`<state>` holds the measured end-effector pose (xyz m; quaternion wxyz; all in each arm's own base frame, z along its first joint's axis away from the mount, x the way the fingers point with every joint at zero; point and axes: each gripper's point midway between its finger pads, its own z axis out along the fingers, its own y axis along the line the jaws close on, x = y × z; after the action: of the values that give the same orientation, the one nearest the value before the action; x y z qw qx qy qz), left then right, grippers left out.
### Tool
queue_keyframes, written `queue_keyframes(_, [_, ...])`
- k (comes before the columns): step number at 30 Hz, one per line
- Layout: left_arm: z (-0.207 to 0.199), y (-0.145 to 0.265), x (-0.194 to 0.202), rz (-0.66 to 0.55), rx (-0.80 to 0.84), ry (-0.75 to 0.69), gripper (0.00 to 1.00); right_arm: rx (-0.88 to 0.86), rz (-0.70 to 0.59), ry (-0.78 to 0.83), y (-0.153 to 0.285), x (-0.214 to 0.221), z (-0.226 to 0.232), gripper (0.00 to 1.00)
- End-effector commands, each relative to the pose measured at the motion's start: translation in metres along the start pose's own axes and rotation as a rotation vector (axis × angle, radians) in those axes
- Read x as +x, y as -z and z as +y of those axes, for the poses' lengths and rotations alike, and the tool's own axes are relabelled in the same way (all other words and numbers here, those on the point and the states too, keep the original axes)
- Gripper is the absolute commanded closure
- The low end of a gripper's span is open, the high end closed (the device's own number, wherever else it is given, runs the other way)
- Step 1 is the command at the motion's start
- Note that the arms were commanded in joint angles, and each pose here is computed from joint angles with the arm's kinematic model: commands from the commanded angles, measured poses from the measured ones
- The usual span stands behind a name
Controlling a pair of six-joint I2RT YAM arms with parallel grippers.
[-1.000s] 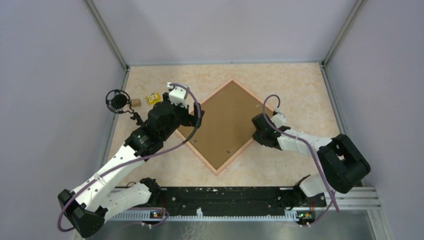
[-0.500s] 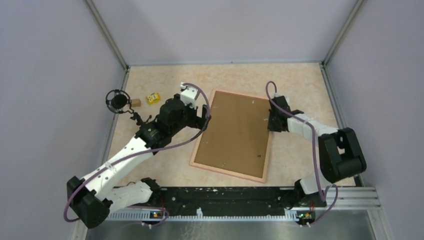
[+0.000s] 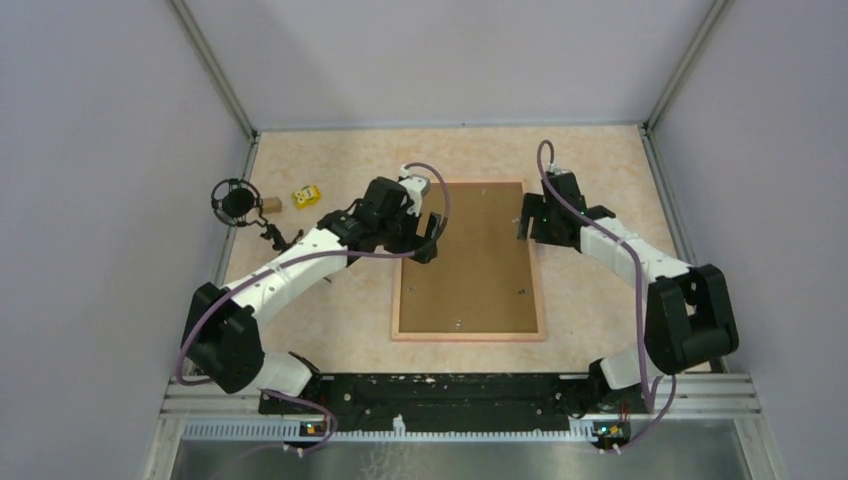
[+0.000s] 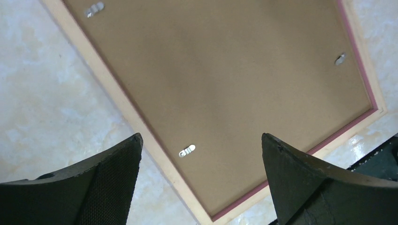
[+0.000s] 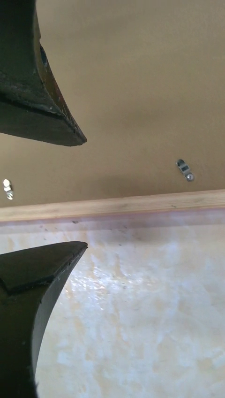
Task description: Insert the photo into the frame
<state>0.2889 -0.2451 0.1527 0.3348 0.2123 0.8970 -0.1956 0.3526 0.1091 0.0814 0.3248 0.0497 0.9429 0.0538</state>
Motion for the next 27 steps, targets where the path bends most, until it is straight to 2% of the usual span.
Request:
queue_keyframes(1, [0.019, -0.002, 0.020, 0.088, 0.001, 0.096, 0.02, -0.053, -0.043, -0.137, 0.030, -0.006, 0.010, 0.27])
queue_keyframes(6, [0.044, -0.009, 0.044, 0.122, -0.023, 0.159, 0.02, 0.002, 0.023, -0.148, 0.044, 0.024, -0.003, 0.28])
queue_keyframes(10, [0.048, -0.014, 0.055, 0.155, -0.013, 0.128, 0.06, -0.030, 0.144, -0.184, 0.040, 0.073, 0.002, 0.28])
queue_keyframes(12, [0.046, -0.016, 0.059, 0.189, 0.000, 0.130, 0.07, -0.031, 0.164, -0.176, 0.039, 0.086, 0.007, 0.28])
queue_keyframes(18, [0.049, -0.022, 0.072, 0.256, -0.004, 0.123, 0.17, 0.011, 0.165, -0.132, 0.034, 0.098, 0.014, 0.29])
queue_keyframes(27, [0.051, -0.017, 0.067, 0.236, -0.022, 0.108, 0.17, 0.107, 0.170, -0.122, 0.028, 0.104, -0.002, 0.31])
